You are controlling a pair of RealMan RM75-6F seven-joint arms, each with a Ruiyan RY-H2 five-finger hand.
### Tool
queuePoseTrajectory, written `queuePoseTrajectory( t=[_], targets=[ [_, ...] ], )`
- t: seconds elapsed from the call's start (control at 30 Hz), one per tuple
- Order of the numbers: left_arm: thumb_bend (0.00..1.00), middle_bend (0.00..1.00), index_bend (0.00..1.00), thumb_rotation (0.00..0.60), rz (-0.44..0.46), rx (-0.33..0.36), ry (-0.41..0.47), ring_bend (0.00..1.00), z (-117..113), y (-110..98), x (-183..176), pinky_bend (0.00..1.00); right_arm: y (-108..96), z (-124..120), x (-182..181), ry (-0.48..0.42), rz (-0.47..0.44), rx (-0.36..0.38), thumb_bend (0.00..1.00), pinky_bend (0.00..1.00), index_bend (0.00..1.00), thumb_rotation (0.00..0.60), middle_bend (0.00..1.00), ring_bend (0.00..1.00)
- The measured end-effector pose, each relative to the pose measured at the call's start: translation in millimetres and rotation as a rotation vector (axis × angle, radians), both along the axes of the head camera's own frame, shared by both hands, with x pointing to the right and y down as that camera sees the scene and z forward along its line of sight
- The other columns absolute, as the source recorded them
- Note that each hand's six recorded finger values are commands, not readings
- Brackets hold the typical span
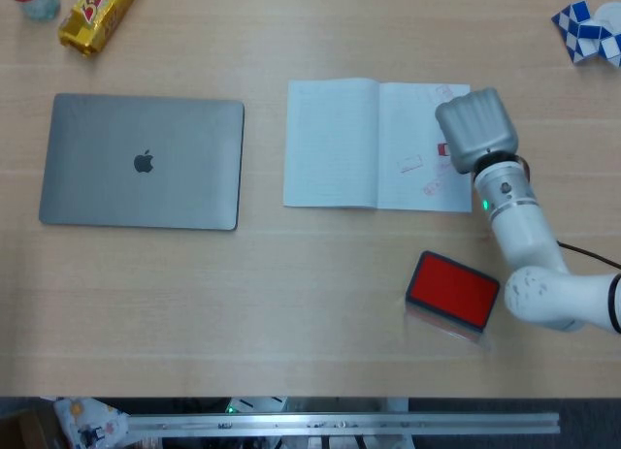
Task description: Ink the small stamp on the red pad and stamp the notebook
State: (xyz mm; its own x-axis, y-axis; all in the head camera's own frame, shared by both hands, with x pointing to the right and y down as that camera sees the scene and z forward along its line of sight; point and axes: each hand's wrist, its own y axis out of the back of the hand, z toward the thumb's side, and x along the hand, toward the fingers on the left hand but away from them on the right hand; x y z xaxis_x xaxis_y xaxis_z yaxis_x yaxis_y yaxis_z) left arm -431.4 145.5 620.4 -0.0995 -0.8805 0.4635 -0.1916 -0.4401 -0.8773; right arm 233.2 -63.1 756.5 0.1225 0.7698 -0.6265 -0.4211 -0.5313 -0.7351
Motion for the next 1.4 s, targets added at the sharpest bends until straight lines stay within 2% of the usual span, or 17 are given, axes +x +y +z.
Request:
queuePoseTrajectory(
  t=[0.27, 0.77, 1.4],
  targets=[
    [0.27, 0.03, 0.03, 0.600, 0.004, -0.002, 0.001, 0.03, 0, -1, 2, 0.04, -3, 10, 9, 0.016, 0.037, -0.024, 0.36, 1.00, 0.76, 0.600, 1.00, 1.00],
    [0.27, 0.03, 0.03, 0.600, -0.003, -0.005, 0.004, 0.03, -2, 0, 1, 0.04, -9, 23, -6, -0.001, 0.089, -0.058, 0.36, 1.00, 0.76, 0.600, 1.00, 1.00],
    [0.27, 0.03, 0.03, 0.600, -0.002, -0.011, 0.007, 0.03, -3, 0, 1, 0.04, -17, 32, -9, 0.028, 0.150, -0.107, 0.36, 1.00, 0.69, 0.600, 1.00, 1.00]
  ],
)
